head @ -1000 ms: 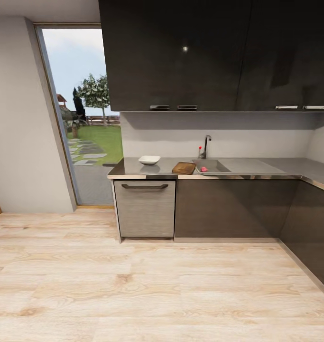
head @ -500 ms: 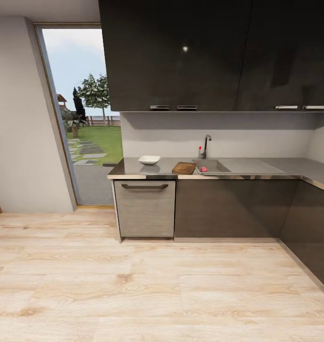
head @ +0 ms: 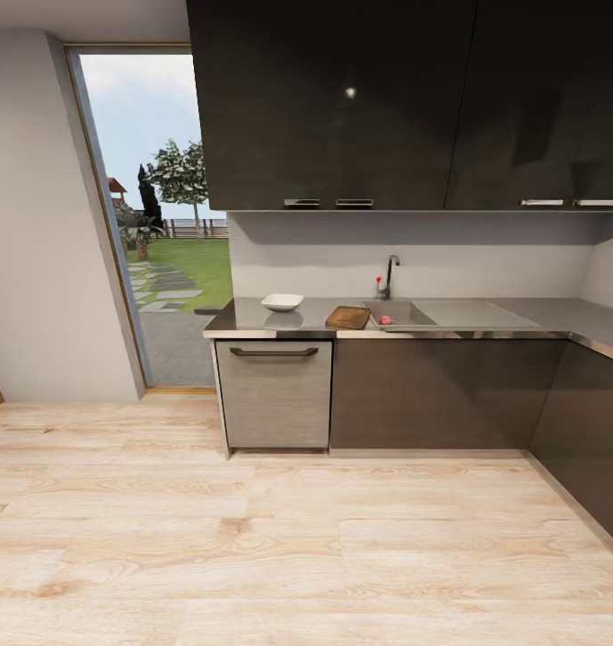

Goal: In the kitchen, take the Vidalia onion out of the sink, dice it on the chopping board with the paring knife, put the diced onion into the bowl on the countertop, then place both the paring knife and the chopping board into the sink.

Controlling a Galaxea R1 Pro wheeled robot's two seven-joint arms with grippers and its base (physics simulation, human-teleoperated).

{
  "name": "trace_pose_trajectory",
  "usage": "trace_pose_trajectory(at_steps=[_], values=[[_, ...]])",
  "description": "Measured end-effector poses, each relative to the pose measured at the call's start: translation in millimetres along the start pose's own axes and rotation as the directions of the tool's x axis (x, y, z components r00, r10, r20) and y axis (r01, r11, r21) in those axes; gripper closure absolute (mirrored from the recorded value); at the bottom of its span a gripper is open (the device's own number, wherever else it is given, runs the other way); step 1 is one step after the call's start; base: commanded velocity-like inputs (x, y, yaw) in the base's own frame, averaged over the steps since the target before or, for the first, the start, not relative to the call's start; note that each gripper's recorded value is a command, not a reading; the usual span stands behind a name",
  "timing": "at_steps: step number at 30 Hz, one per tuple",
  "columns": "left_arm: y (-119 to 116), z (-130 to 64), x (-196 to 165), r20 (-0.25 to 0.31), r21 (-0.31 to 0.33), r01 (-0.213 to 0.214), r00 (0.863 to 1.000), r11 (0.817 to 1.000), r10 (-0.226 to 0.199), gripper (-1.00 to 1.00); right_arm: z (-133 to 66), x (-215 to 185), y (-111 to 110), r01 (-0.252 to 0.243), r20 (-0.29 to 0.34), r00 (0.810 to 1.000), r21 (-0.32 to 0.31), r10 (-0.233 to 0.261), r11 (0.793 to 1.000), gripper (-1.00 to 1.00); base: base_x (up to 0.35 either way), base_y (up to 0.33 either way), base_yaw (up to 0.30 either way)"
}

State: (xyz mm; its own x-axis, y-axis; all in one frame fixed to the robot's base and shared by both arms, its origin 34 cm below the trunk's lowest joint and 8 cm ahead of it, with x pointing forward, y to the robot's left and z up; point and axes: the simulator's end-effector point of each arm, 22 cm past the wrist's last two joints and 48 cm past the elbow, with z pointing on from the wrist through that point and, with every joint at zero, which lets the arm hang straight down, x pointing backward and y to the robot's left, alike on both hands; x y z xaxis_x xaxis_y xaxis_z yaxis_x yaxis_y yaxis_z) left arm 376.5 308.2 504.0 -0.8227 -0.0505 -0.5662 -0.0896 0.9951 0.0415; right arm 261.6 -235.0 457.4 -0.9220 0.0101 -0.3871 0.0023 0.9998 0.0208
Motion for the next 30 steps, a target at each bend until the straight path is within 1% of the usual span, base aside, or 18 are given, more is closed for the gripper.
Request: trace_pose_trajectory(at_steps=[30], values=[[0.1, 0.0, 0.0, 0.000, 0.000, 0.000, 1.000, 1.000, 0.000, -1.00, 0.0, 0.0, 0.1, 0.000, 0.000, 1.000, 0.000, 0.000, 1.000, -1.00, 0.000, 0.000, 0.000]])
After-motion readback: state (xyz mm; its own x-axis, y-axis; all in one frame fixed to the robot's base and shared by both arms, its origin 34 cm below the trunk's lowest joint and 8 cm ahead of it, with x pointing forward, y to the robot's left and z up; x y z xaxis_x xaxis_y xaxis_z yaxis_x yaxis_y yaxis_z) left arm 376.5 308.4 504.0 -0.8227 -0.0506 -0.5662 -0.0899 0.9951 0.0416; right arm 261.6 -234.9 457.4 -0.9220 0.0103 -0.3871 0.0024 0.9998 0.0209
